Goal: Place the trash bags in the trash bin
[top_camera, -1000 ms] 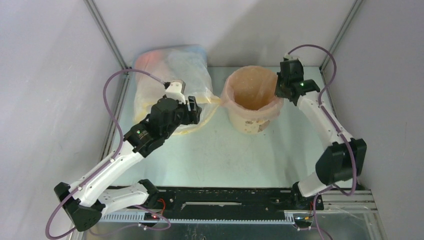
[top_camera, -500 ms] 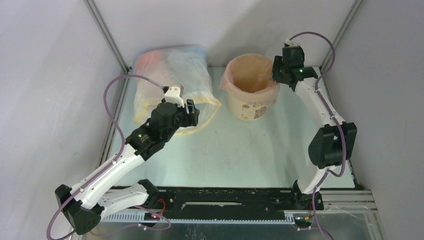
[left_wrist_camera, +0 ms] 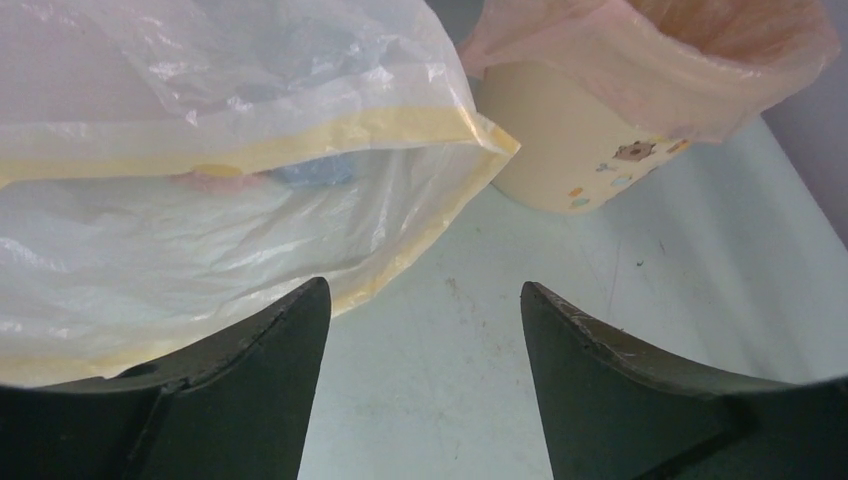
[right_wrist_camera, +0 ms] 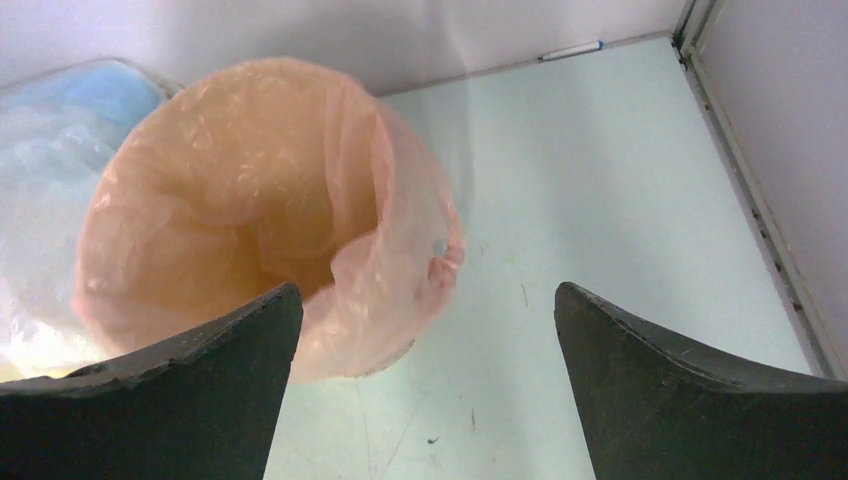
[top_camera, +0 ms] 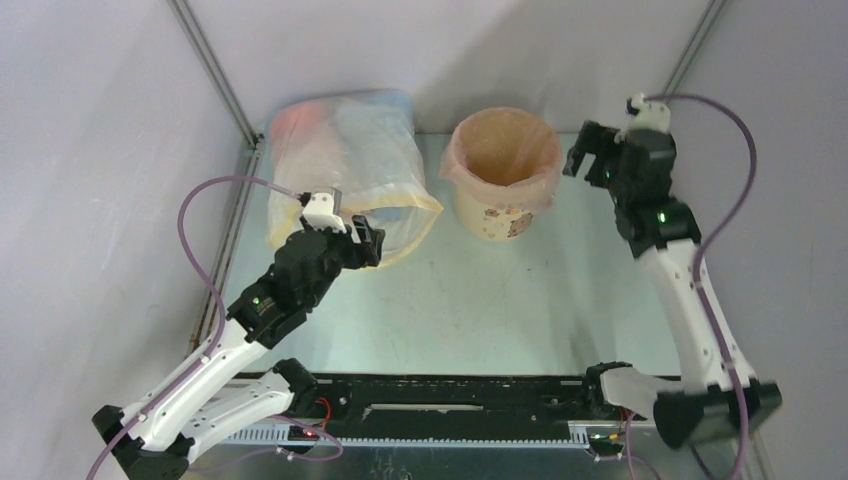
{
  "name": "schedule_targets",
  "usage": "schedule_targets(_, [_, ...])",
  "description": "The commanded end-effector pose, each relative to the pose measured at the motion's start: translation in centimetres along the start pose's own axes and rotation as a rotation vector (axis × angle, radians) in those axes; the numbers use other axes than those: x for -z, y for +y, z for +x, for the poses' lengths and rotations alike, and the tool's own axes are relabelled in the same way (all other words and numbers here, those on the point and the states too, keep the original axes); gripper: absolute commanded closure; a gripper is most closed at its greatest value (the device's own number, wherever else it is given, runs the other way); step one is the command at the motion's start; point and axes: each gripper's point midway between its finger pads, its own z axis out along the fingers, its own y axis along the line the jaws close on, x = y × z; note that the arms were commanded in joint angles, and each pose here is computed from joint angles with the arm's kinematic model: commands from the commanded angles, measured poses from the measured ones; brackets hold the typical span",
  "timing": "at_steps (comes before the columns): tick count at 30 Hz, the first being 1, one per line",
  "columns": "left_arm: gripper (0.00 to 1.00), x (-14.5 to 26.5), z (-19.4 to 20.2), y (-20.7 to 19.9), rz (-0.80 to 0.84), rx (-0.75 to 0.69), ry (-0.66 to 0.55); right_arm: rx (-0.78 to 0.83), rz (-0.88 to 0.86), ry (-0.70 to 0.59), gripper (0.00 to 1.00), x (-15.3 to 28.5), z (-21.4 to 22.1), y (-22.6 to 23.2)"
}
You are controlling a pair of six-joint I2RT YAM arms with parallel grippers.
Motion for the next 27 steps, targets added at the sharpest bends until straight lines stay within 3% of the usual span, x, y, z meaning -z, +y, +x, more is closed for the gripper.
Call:
schedule_targets(1, [0.19, 0.3, 0.0, 0.2, 0.010, 0.031, -0.026, -0.012, -0.041, -0.110, 0.00, 2.4, 1.3, -0.7])
schedule_targets(4, [0.01, 0.4, 0.7, 0.9, -0.019, 0.043, -0.029, -0.011, -0.043, -0.101, 0.00, 3.4, 4.6, -1.7])
schedule_targets(5, [0.00, 0.4, 1.0, 1.6, -0.053, 0.055, -0.035, -0.014, -0.040, -0.102, 0.00, 3.8, 5.5, -2.1])
schedule_targets(12, [0.00, 0.0, 2.7, 5.5, -0.186, -0.009, -0.140, -0.018, 0.082, -0.121, 0.00, 3.0, 13.6, -6.4])
schedule_targets(16, [0.00, -0.4, 3.6, 7.0, -0.213, 0.018, -0.208, -0.051, 0.135, -0.229, 0.00, 2.9, 14.2, -8.0])
schedule_targets(22, [0.00, -1.2, 5.1, 8.9, -0.265, -0.001, -0.237, 0.117, -0.065, -0.247, 0.00, 2.0, 17.3, -5.6])
schedule_targets(27, [0.00, -1.3, 5.4, 11.6, -0.371, -0.037, -0.289, 0.199, -0.091, -0.259, 0.00, 1.3, 18.6, -5.5])
